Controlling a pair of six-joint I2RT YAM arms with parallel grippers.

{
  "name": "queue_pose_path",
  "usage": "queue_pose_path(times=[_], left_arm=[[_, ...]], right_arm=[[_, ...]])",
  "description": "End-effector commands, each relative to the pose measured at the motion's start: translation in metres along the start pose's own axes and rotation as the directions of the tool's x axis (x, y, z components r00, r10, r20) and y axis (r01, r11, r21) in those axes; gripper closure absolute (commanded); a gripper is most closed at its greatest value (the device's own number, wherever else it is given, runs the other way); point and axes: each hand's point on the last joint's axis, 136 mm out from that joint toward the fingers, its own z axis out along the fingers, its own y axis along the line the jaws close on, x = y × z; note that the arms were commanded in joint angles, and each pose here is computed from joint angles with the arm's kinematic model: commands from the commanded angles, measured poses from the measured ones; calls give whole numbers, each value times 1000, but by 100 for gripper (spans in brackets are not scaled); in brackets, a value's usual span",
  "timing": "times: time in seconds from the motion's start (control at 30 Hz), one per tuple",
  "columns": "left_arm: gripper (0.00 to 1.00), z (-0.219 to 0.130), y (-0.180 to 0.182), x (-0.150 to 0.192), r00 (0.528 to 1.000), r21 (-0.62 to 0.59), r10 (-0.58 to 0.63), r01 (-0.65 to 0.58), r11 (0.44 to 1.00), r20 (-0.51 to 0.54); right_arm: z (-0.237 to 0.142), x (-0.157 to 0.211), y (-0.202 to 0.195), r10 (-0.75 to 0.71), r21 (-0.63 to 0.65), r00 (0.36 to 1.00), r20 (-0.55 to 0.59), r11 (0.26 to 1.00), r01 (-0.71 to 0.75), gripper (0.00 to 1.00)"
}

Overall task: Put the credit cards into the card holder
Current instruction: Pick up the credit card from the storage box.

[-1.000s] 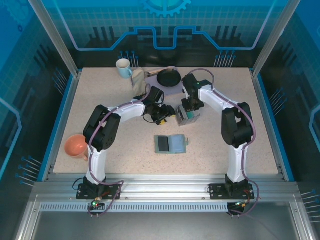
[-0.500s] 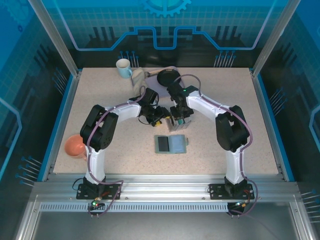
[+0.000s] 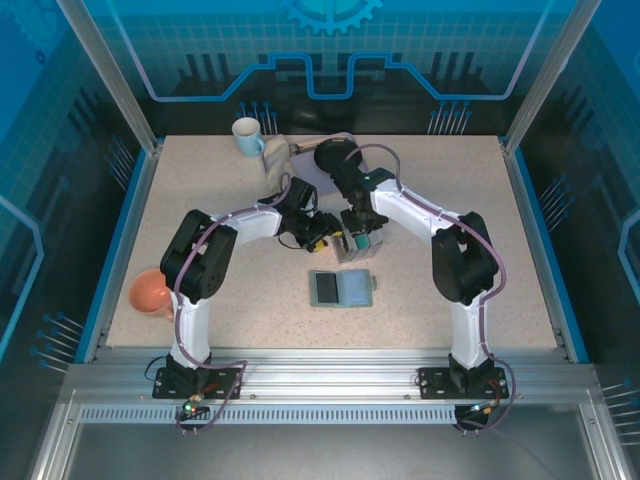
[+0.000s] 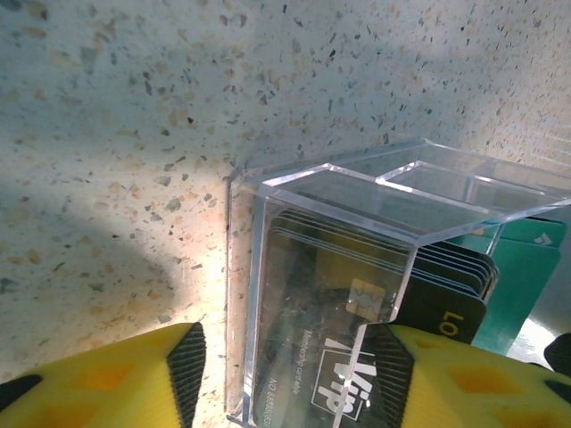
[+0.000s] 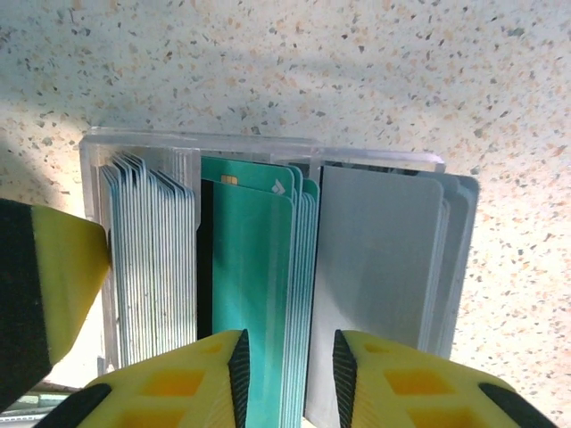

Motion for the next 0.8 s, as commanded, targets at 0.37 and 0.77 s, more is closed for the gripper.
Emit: queue_pose_path(times=[0.37,0.77], left_arm=[[54,13,28,9,998,-64,-43,40,997,-44],[57,12,31,9,998,-78,-39,36,996,-39]], right_arm=[[19,6,6,-106,105,993,-53,988,111,68],[11,3,-10,-149,284,988,-33,947,152,65]])
